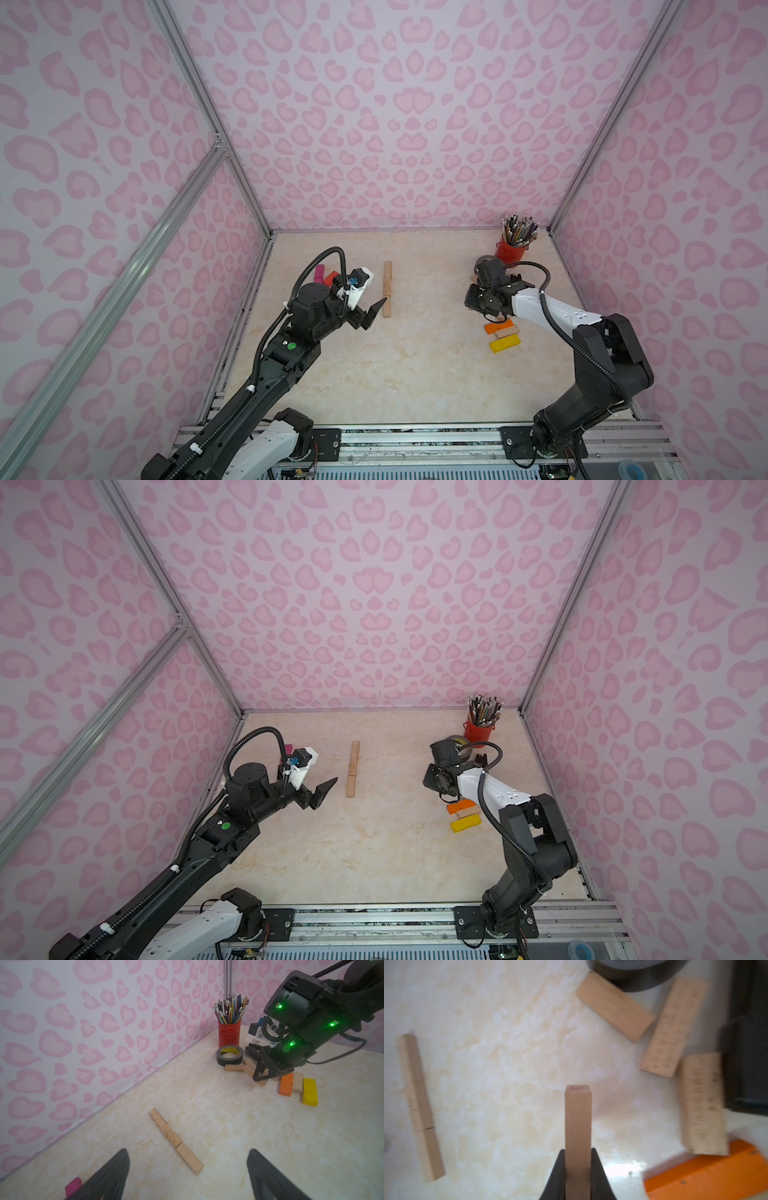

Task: Assemble the letter k with building blocks
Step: Pick up the building block from the center of the board, then place the building block at the center of the board.

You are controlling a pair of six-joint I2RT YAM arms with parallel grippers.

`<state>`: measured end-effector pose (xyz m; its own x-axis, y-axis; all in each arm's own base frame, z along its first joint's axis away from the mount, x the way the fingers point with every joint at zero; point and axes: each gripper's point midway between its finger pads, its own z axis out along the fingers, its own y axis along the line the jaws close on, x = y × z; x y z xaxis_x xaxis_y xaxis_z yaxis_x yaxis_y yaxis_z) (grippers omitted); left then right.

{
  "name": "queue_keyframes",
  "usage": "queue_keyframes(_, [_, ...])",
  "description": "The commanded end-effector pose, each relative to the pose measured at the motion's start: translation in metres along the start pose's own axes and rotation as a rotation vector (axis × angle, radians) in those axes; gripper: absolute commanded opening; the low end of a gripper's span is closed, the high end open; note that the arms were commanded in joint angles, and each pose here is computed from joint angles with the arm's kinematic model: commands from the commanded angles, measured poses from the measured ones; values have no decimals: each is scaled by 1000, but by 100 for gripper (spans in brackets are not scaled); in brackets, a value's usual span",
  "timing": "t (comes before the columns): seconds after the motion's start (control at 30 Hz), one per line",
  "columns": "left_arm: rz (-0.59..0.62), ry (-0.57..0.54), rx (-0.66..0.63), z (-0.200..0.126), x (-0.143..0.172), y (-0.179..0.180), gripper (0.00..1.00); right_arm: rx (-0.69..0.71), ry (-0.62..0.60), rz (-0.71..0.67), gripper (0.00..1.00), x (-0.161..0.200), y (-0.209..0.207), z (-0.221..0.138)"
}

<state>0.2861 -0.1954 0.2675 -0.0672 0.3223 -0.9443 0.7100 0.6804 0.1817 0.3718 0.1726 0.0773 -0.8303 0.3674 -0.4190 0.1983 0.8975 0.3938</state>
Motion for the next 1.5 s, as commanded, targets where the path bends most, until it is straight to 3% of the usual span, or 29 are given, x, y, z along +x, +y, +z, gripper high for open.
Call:
queue_keyframes(0.0, [11, -26, 57, 1, -9, -5, 90, -329, -87, 174, 13, -14, 84, 4])
queue_keyframes(0.2, [-1, -4, 71, 5, -4, -6, 90, -437, -55, 202, 12, -3, 157, 56])
queue_keyframes(0.43, [10, -6, 56, 3, -1, -6, 90, -443, -60, 243, 12, -7, 175, 110])
queue_keyframes(0.67, [10, 16, 45, 5, 4, -4, 90, -439, -11, 289, 15, 4, 178, 137])
queue_keyframes(1.0, [10, 22, 45, 7, 6, -4, 90, -386, -1, 310, 34, 14, 160, 133])
queue_keyframes(1.47, [4, 35, 39, 9, 9, -3, 90, -304, -62, 214, 43, -3, 147, 93])
